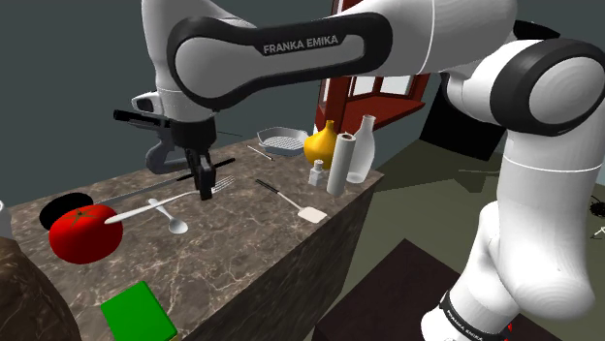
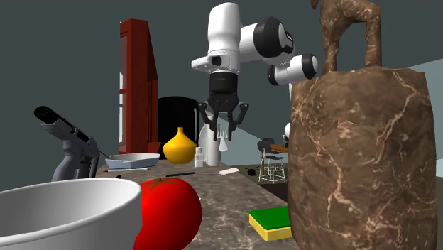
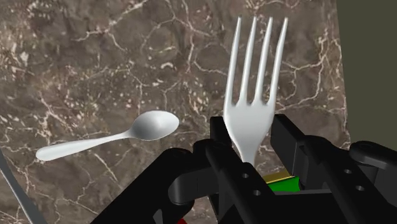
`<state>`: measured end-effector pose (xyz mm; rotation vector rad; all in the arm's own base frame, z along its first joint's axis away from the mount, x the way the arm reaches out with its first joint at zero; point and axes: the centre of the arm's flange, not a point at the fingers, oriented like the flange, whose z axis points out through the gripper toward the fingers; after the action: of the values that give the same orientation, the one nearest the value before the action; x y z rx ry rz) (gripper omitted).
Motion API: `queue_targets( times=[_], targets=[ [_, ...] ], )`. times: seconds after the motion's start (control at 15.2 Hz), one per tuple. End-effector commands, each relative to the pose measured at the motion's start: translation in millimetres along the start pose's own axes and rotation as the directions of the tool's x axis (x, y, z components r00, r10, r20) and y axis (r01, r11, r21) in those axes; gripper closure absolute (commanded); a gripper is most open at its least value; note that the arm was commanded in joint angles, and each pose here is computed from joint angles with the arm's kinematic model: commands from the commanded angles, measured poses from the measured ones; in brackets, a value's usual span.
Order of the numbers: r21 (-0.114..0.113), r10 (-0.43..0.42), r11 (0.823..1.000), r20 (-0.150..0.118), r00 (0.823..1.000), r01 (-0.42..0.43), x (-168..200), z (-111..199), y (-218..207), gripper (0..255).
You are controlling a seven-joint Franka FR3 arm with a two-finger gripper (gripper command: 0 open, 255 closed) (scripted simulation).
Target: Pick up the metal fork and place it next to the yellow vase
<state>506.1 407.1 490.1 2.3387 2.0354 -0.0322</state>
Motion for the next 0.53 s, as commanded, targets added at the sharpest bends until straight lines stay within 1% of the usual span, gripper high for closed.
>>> queue_targets(
  times=[0.0, 0.46],
  targets=[
    [0.0, 0.0, 1.0, 0.0, 1.0, 0.0, -0.7, -9.6, -0.5, 255],
    [0.0, 0.0, 1.0, 0.0, 1.0, 0.0, -2.3, -46.5, 0.2, 255]
  ],
)
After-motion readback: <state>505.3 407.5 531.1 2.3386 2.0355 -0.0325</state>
